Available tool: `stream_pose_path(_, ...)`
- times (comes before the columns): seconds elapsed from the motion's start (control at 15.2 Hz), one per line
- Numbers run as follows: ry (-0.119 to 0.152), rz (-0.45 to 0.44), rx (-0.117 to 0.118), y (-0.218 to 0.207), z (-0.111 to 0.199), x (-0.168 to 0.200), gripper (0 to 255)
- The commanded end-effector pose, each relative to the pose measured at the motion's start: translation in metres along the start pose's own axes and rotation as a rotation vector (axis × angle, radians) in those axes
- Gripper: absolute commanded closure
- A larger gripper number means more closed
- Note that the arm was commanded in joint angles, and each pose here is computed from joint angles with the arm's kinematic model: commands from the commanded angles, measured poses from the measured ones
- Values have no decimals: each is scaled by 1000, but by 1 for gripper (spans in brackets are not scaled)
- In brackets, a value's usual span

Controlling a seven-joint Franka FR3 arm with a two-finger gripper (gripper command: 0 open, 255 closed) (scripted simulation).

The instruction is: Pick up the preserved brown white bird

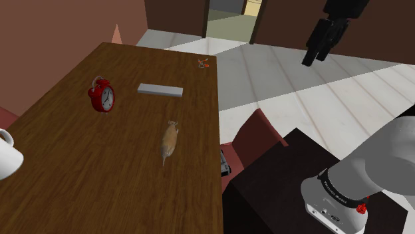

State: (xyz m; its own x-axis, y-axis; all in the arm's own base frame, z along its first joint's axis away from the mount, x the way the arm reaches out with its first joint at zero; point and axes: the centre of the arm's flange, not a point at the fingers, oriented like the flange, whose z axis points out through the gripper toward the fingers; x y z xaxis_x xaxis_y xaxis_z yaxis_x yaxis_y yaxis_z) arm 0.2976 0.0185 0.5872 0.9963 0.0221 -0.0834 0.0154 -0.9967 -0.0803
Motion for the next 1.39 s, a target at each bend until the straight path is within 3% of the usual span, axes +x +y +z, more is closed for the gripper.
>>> stream_pose_path(0.0, 0, 0, 0, 0, 0, 0, 0)
stream_pose_path(1.32, 0, 325, 36, -184, 157, 93, 0)
